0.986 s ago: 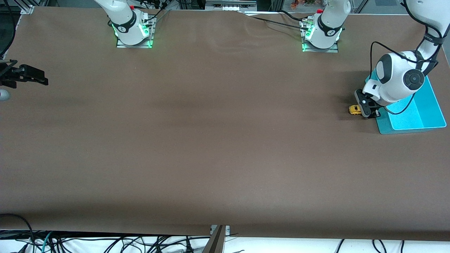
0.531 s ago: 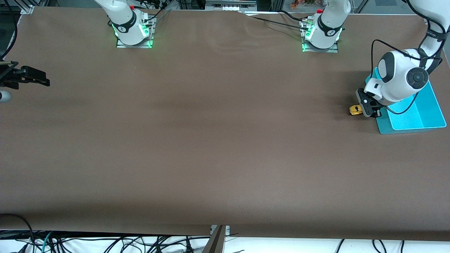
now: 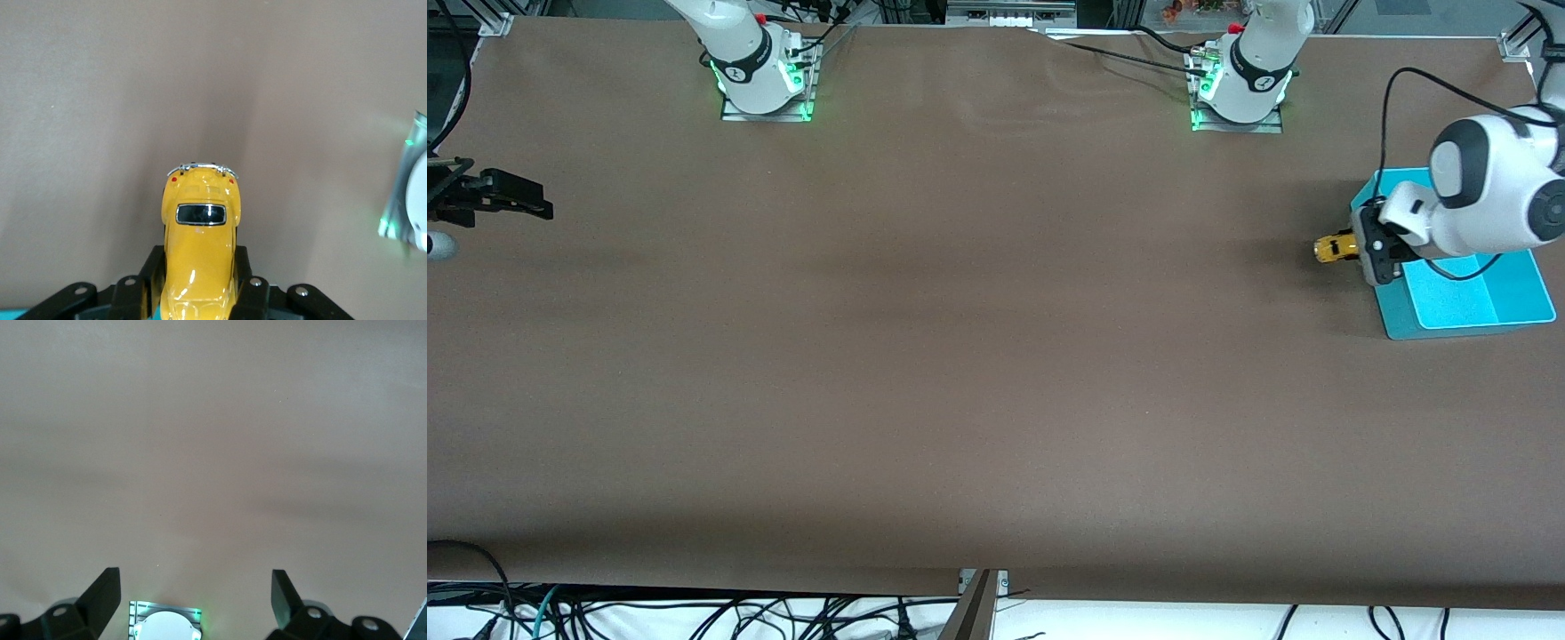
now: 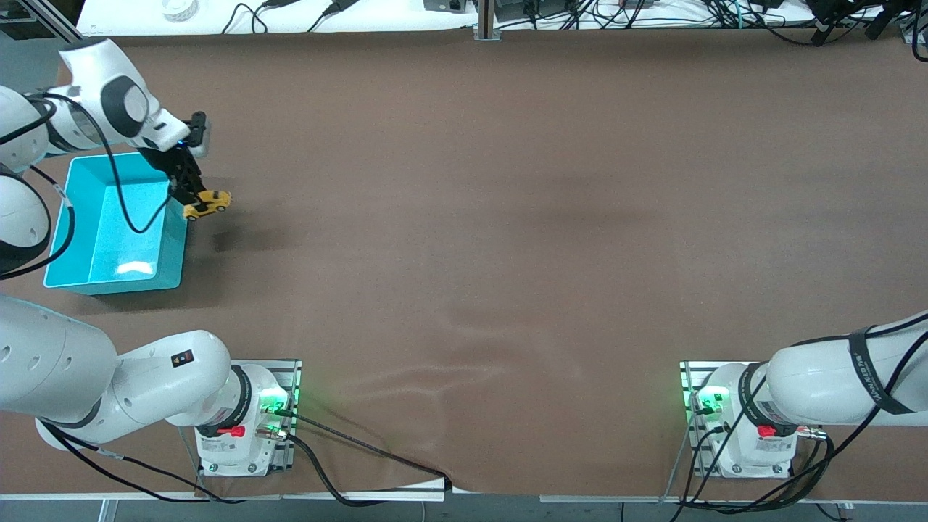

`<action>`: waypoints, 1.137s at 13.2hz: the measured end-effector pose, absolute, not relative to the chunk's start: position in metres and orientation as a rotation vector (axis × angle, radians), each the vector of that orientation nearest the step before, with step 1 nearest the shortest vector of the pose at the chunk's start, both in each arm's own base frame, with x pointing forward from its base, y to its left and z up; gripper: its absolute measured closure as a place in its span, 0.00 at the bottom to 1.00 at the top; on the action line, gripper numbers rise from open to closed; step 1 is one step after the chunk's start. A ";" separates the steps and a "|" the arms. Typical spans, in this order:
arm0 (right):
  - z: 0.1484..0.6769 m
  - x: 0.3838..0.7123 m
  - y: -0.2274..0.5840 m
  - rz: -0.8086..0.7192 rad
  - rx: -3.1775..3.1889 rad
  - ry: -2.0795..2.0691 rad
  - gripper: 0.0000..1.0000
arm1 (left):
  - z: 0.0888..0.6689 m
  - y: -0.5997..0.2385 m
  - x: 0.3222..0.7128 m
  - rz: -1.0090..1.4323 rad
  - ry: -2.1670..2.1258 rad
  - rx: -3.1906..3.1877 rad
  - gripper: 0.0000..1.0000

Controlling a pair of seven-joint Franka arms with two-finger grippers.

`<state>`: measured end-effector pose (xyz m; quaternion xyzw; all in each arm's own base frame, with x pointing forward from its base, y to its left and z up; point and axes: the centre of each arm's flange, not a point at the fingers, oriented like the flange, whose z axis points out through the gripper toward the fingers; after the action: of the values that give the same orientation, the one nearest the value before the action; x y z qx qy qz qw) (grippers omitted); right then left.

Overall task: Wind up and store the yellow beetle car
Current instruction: 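Lift the car into the cyan box and open the left gripper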

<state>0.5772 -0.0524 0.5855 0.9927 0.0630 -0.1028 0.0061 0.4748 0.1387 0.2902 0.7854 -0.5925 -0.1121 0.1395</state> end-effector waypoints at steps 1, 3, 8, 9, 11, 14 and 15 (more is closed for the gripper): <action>0.586 0.577 -0.052 -0.322 3.107 0.197 0.00 | 0.302 0.153 0.477 -0.343 -1.739 2.246 0.55; 0.585 0.577 -0.052 -0.322 3.107 0.197 0.00 | 0.324 0.184 0.480 -0.385 -1.819 2.204 0.55; 0.585 0.577 -0.053 -0.323 3.107 0.196 0.00 | 0.332 0.255 0.464 -0.506 -2.036 2.110 0.55; 0.585 0.577 -0.053 -0.323 3.107 0.196 0.00 | 0.323 0.266 0.462 -0.516 -2.088 2.098 0.55; 0.585 0.577 -0.053 -0.323 3.107 0.196 0.00 | 0.286 0.284 0.447 -0.475 -2.120 2.101 0.55; 0.585 0.577 -0.053 -0.323 3.107 0.196 0.00 | 0.223 0.293 0.405 -0.405 -2.088 2.119 0.55; 0.585 0.577 -0.053 -0.323 3.107 0.196 0.00 | 0.211 0.290 0.394 -0.397 -2.074 2.110 0.55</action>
<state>0.5774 -0.0529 0.5850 0.9927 0.0626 -0.1031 0.0060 0.3943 0.2898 0.2110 0.7048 -0.6926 -0.1324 0.0781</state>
